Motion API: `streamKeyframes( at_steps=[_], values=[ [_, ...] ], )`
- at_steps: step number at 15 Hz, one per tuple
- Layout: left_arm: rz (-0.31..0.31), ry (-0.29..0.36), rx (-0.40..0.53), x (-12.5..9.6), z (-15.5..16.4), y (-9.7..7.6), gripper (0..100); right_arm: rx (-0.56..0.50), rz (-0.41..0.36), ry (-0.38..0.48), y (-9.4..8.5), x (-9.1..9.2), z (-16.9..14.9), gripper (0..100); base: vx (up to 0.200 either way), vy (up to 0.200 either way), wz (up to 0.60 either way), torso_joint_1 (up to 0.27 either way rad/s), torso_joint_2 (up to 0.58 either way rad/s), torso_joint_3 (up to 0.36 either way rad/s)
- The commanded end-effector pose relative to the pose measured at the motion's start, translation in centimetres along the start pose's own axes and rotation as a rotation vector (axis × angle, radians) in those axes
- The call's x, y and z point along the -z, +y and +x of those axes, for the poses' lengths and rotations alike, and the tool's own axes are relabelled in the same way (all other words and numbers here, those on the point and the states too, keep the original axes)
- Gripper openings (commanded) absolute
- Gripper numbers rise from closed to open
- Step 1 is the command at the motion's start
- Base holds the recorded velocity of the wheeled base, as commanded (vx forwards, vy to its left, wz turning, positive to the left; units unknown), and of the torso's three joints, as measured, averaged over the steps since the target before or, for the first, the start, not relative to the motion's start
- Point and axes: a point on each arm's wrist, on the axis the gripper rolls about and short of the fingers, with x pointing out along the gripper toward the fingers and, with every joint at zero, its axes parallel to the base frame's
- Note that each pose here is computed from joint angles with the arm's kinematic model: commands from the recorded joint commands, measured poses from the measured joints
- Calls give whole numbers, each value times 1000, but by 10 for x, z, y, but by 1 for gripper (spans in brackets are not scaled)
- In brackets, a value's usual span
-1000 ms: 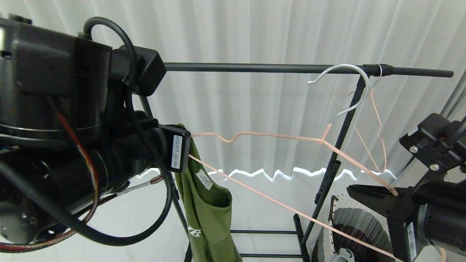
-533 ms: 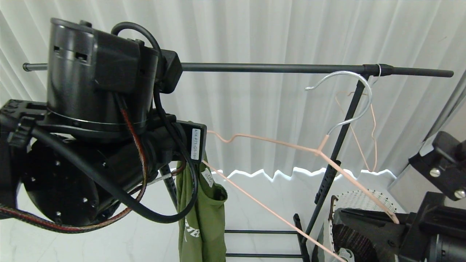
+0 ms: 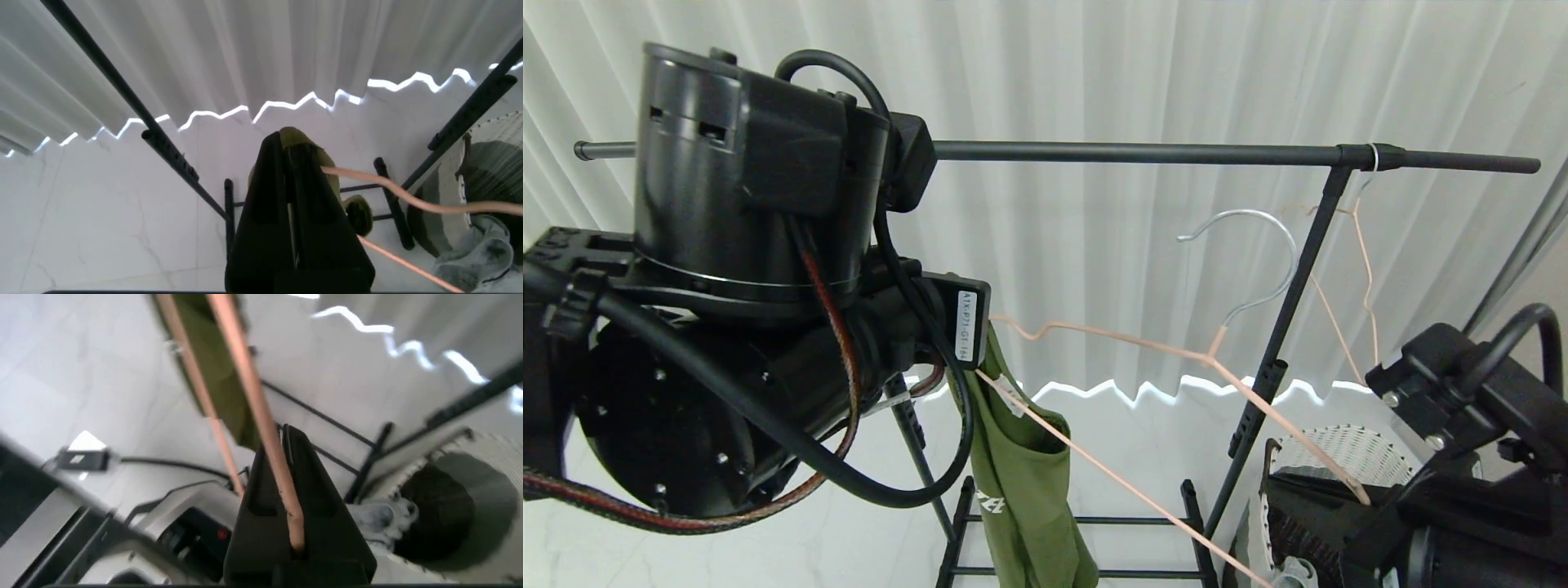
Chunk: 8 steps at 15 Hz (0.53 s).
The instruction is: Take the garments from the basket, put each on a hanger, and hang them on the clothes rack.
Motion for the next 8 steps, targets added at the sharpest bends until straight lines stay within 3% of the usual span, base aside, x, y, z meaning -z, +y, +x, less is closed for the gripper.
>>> streamKeyframes(
  at_steps=[1, 4, 8],
  values=[
    [7, 4, 2, 2, -3, 0, 0, 66, 35, 11, -2, 0, 12, 0, 0, 0, 0, 0, 0, 0],
    [29, 18, -43, 13, -8, 7, 0, 90, 92, -1, -7, -2, 12, 0, 0, 0, 0, 0, 0, 0],
    [71, 37, -19, 17, -28, 16, 0, 151, 138, -36, -17, -9, 19, 0, 0, 0, 0, 0, 0, 0]
  ],
)
